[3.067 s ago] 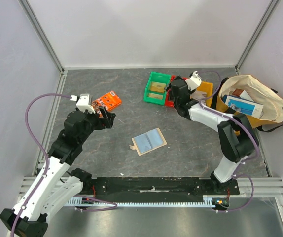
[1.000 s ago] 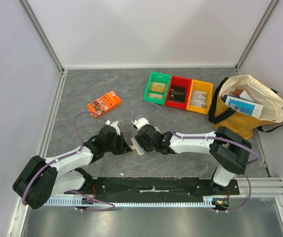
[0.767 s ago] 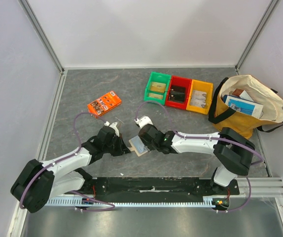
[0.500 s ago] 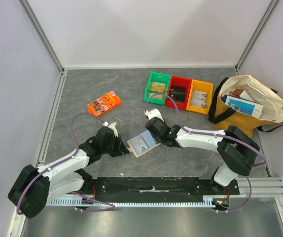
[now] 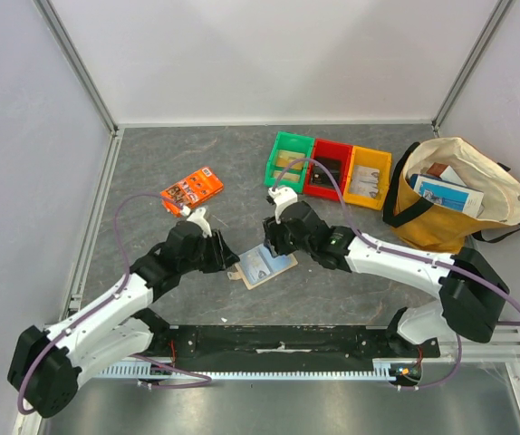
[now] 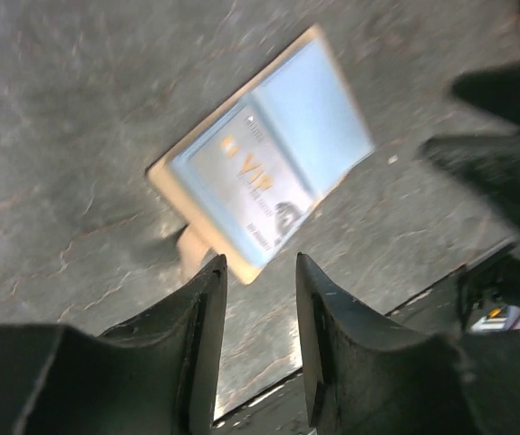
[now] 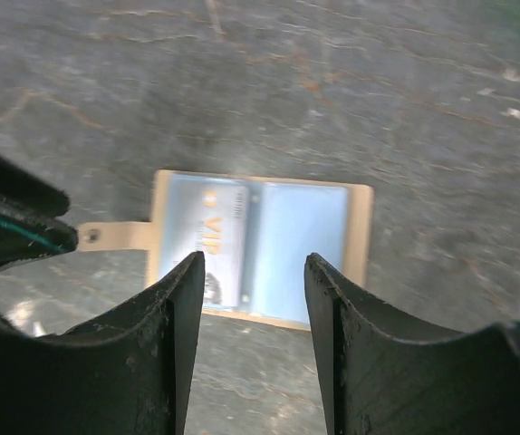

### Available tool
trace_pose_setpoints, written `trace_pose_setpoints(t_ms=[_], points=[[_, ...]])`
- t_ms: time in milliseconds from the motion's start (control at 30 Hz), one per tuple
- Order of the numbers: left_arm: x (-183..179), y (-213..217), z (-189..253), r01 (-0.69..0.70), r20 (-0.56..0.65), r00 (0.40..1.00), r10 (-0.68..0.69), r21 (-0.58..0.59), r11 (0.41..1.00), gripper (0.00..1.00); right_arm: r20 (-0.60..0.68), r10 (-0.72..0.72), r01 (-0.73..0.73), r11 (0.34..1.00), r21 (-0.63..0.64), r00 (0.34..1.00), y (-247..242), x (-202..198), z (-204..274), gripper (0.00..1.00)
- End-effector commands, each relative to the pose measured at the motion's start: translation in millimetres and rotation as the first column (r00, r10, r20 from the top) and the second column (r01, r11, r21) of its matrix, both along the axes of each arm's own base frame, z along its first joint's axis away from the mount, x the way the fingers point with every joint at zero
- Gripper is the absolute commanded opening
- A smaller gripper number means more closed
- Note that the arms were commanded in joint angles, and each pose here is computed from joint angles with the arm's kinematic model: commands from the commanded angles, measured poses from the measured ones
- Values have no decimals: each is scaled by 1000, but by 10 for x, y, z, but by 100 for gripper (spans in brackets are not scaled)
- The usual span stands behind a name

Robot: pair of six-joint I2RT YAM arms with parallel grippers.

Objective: Take the credit cards out of the card holder
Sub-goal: Remove the credit card from the card holder.

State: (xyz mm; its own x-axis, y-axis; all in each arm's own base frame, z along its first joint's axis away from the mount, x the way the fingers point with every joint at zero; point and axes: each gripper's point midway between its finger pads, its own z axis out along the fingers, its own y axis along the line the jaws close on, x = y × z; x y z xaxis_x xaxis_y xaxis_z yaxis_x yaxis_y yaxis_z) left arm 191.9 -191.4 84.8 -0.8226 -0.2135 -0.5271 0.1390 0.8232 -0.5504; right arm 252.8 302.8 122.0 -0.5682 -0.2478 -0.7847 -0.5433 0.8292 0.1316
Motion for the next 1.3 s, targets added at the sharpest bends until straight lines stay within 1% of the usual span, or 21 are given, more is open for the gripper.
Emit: trace_pose_setpoints(t_ms=[0, 67, 133, 200, 300, 400, 633, 767, 1067, 1200, 1267], points=[[216, -89, 562, 9, 153, 988, -2, -46, 999, 43, -54, 139, -126, 971, 202, 989, 395, -146, 72, 54], [227, -190, 647, 41, 157, 987, -26, -87, 995, 41, -91, 150, -124, 962, 244, 984, 419, -163, -7, 52], [229, -305, 674, 71, 153, 987, -50, -135, 988, 36, -121, 160, -118, 949, 292, 980, 428, -164, -72, 50], [250, -379, 567, 78, 123, 991, -59, -156, 985, 32, -161, 165, -104, 938, 332, 973, 411, -161, -166, 46], [261, -463, 380, 86, 74, 994, -75, -171, 982, 27, -215, 166, -82, 932, 354, 963, 368, -157, -337, 42], [255, -531, 208, 94, 34, 995, -89, -186, 978, 22, -254, 179, -77, 927, 366, 950, 357, -188, -466, 40], [225, -427, -261, 37, -62, 997, -44, -114, 993, 13, -323, 183, -44, 918, 395, 929, 303, -202, -700, 36], [178, -375, -417, 18, -103, 994, -27, -85, 996, 7, -344, 189, -39, 917, 398, 920, 287, -212, -785, 37], [107, -312, -623, 6, -159, 987, -13, -48, 999, 3, -380, 214, -39, 907, 418, 900, 295, -258, -930, 35], [88, -299, -648, 4, -163, 986, -12, -46, 999, 2, -383, 232, -46, 898, 437, 894, 308, -270, -932, 33], [75, -288, -669, 3, -168, 986, -10, -41, 999, 2, -384, 239, -48, 894, 445, 892, 314, -277, -936, 31]])
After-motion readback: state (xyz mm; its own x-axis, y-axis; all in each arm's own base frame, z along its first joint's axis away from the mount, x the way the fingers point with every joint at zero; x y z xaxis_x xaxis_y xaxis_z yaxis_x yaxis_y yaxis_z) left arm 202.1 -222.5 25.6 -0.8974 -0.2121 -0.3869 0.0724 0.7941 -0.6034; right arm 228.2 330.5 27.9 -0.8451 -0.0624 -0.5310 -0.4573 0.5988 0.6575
